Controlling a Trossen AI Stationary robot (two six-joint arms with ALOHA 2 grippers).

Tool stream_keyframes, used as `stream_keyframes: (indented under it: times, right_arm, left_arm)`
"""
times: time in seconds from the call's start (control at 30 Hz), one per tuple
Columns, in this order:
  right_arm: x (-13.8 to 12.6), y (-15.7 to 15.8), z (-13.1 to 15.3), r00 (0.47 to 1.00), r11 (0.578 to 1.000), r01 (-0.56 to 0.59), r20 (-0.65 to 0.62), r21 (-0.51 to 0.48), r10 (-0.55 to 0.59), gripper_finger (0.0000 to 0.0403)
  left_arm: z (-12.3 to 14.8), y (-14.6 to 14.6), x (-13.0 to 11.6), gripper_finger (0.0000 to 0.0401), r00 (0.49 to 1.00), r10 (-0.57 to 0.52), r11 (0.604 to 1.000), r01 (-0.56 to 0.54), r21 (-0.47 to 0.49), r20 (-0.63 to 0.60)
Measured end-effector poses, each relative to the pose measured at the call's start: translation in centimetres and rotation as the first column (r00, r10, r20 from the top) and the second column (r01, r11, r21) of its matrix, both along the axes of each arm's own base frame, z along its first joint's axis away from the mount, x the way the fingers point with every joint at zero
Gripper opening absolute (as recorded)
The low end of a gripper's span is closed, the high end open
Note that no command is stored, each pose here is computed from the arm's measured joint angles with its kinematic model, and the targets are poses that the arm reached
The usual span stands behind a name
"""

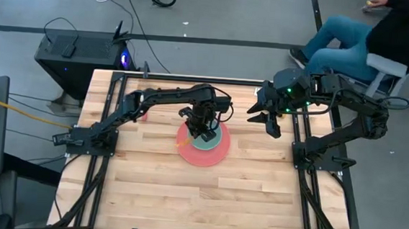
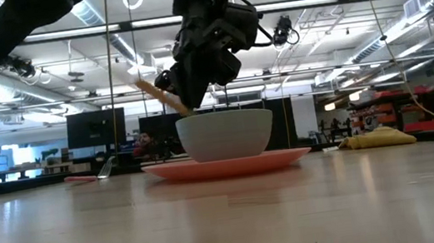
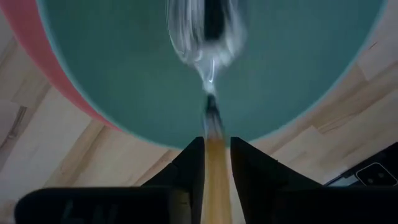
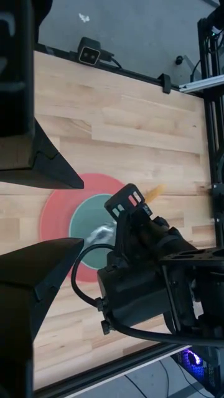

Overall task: Set table place
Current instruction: Put the orange spoon into the green bowl, then put the red fork to the left side of the pink plate

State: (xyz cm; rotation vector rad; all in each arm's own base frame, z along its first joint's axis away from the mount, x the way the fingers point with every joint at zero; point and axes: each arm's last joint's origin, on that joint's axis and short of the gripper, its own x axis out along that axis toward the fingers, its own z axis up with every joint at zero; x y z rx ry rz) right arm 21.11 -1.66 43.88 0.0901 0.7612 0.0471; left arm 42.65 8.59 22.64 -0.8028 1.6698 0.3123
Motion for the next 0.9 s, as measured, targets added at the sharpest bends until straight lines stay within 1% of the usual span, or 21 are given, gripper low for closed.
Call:
stream_keyframes:
  times: [0.3, 0.4, 0.47, 0.6, 0.7, 0.73, 0.8, 0.9]
  right_arm:
    - [0.0, 0.0, 0.0, 1.0, 1.0, 0.0, 0.0, 0.0, 0.0, 0.0144]
    - [0.0, 0.0, 0.0, 1.0, 1.0, 0.0, 0.0, 0.0, 0.0, 0.0144]
    - [0.0, 0.0, 0.0, 1.0, 1.0, 0.0, 0.0, 0.0, 0.0, 0.0144]
    - [0.0, 0.0, 0.0, 1.0, 1.0, 0.0, 0.0, 0.0, 0.0, 0.0144]
    - [0.0, 0.0, 0.0, 1.0, 1.0, 0.001, 0.0, 0.0, -0.001, 0.0144]
    - [0.0, 0.0, 0.0, 1.0, 1.0, 0.001, 0.0, 0.0, -0.001, 0.0144]
    - [0.0, 0.0, 0.0, 1.0, 1.0, 0.001, 0.0, 0.0, -0.001, 0.0144]
    - [0.0, 0.0, 0.0, 1.0, 1.0, 0.001, -0.001, -0.001, -0.001, 0.0144]
  left_arm:
    - [0.0, 0.2, 0.0, 0.0107, 1.0, 0.004, 1.0, -0.004, 0.001, 0.006]
    - [0.2, 0.9, -0.2, 0.0105, 1.0, 0.021, 1.0, -0.021, -0.002, -0.004]
    - [0.7, 1.5, -0.2, 0.0103, 0.999, 0.035, 0.999, -0.035, 0.005, 0.02]
    - [3.2, 2.8, -0.3, 0.0097, 0.992, 0.069, 0.997, -0.072, 0.026, 0.106]
    - [6.0, 3.5, -0.6, 0.0093, 0.976, 0.098, 0.991, -0.113, 0.071, 0.196]
    - [7.0, 3.7, -0.9, 0.0092, 0.969, 0.101, 0.988, -0.125, 0.093, 0.226]
    - [8.5, 3.9, -2.1, 0.0089, 0.963, 0.128, 0.978, -0.162, 0.128, 0.237]
    - [10.5, 4.2, -3.7, 0.0085, 0.953, 0.169, 0.948, -0.226, 0.222, 0.249]
